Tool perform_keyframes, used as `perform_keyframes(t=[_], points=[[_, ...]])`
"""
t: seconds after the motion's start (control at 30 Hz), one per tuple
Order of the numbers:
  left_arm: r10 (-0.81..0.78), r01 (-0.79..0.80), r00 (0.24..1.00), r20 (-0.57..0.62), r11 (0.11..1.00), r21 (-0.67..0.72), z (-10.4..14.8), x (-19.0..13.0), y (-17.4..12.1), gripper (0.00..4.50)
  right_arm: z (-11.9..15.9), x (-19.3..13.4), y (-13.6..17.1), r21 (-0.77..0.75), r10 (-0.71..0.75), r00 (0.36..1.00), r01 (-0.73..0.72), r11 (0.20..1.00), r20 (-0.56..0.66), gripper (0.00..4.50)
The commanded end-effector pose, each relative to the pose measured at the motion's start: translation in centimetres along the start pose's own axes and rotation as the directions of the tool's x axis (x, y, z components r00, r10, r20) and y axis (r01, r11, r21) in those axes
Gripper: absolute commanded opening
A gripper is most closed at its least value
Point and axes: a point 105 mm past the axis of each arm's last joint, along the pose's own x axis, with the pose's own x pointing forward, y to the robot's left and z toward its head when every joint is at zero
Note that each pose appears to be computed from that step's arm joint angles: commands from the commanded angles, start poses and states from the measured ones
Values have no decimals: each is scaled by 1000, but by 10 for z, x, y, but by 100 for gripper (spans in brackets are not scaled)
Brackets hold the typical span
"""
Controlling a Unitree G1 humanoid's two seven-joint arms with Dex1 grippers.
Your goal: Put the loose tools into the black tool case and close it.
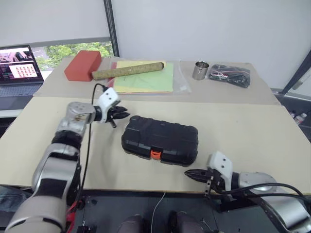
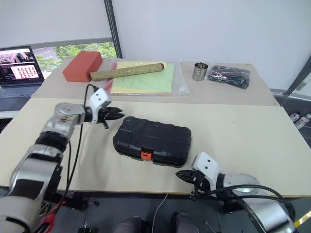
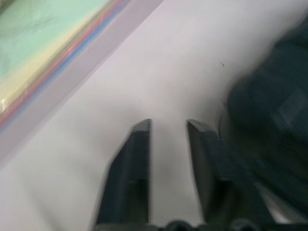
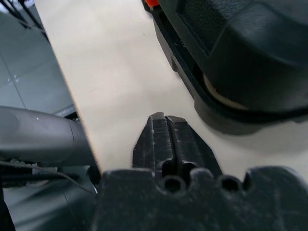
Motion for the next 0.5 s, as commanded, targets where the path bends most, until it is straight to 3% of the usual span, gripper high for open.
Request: perform_keyframes(t=[0.03,0.13,0.27,0.37,0.5], points=[[-121,123,992,-24,985,121,6,13,-18,4,0,7,-14,-24,-47,999,46,999,-18,0],[-391,407,912,-121,900,156,-12,10,-54,4,1,4,-50,-52,-226,974,225,973,-12,0],[-553,566,823,-127,818,106,-17,0,-74,4,-2,-16,-87,-25,-419,908,418,908,-9,0],[-611,612,791,-32,788,60,-6,-4,-80,4,-8,-29,-96,-19,-480,877,480,877,-21,0],[-555,556,829,76,831,10,13,-10,-64,4,-6,-45,-82,34,-460,888,460,887,3,0]])
